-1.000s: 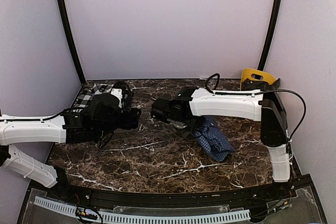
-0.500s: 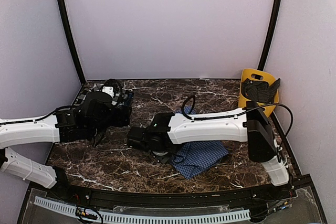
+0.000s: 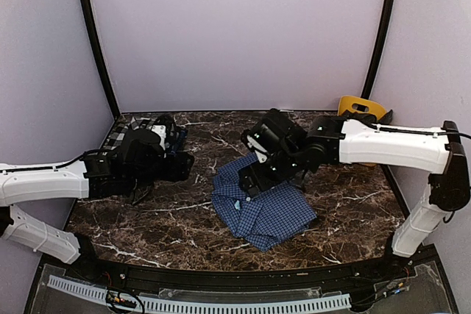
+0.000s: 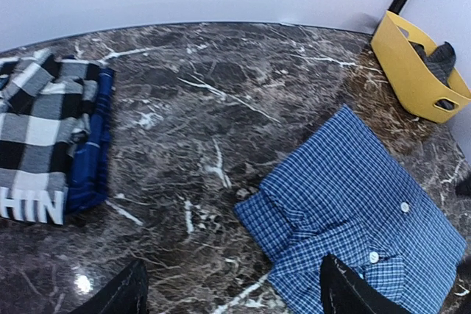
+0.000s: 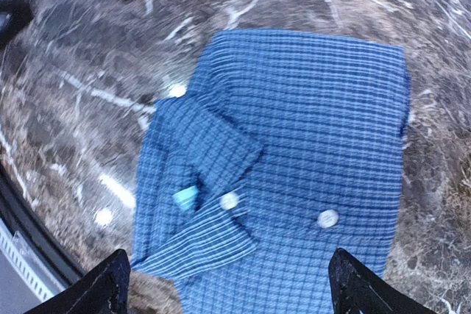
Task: Fold and stack the long sleeve shirts
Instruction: Turn over the rectangle-folded shirt at the center of the board, then rotate the square-folded shirt at the center of the board.
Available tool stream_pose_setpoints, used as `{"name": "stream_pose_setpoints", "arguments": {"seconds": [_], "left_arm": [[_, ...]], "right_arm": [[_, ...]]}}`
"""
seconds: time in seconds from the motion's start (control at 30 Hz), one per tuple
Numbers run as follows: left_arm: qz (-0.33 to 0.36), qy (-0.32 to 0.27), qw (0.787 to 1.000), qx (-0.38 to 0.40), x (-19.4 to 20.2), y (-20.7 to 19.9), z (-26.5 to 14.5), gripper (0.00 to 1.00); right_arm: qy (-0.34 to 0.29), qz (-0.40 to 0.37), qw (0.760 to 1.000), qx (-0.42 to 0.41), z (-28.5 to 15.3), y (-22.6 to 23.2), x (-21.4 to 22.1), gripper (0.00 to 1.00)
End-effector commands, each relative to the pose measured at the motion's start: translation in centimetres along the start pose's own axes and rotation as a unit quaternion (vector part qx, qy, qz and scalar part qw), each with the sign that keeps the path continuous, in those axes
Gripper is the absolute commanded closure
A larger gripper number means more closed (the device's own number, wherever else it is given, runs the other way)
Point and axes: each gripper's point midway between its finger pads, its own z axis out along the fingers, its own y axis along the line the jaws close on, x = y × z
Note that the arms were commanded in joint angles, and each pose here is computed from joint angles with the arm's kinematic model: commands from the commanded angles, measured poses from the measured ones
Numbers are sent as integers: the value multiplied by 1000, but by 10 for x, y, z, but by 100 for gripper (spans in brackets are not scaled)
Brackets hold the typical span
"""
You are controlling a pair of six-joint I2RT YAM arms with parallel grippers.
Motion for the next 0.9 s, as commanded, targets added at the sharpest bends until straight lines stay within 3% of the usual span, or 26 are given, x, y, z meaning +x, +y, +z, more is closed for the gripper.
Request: {"name": "stream_pose_setpoints", "arguments": {"seconds": [0.0, 0.2, 0.4, 0.6, 0.87], "left_arm": [[-55, 63, 989, 119, 35, -42, 11, 21], [-103, 110, 969, 196, 65, -72, 27, 22], [-119, 135, 961, 210, 83, -81, 38, 22], [-115, 135, 965, 195, 83, -78, 45, 22], [-47, 106, 987, 106, 60, -54, 51, 22]], "right_arm": [[-18, 56, 998, -31, 13, -54, -9, 10], [29, 121, 992, -13, 29, -118, 37, 11], [66, 163, 983, -56, 48, -116, 90, 13], [87, 191, 972, -110, 52, -93, 132, 26], [69, 153, 964, -207, 40, -1, 131, 26]]}}
